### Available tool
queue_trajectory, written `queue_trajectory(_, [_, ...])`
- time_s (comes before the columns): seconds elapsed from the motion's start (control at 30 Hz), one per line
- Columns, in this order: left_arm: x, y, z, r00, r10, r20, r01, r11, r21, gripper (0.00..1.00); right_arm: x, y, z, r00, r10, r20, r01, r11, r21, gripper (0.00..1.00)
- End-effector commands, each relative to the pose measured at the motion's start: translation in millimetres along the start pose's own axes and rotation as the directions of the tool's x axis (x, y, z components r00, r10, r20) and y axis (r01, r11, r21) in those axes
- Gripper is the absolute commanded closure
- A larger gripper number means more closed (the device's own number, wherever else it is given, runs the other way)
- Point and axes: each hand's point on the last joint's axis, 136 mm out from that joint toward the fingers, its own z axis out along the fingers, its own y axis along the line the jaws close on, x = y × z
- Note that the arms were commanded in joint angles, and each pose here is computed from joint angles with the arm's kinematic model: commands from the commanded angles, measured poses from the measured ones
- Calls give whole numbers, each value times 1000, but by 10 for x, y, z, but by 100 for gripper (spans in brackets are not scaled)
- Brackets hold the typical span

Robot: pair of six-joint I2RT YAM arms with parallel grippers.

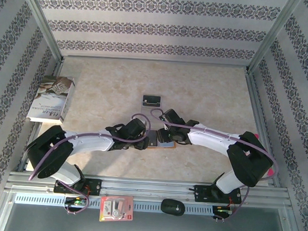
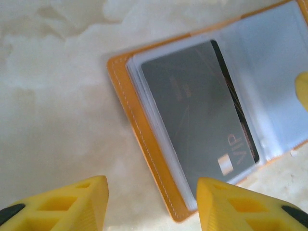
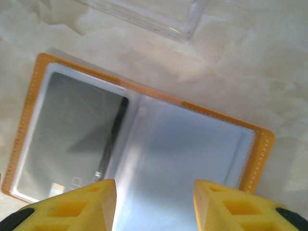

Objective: Take the credit cards out of the card holder

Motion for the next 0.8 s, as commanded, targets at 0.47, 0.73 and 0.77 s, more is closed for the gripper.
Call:
queue_trajectory(0.47, [-117,-147,-18,993,114,36,-113,993,-18,57,47,-115,-80,1000,2,24,-2,1000,16,56])
queue_trajectory(0.73, [-58,-61,120,991,134,-3,-134,988,-71,55,42,14,-47,999,-39,19,40,999,-22,51])
queue_trajectory(0.77, [-27,-31,137,991,133,-20,-134,987,-85,55,39,35,-42,999,-47,17,48,999,-22,50])
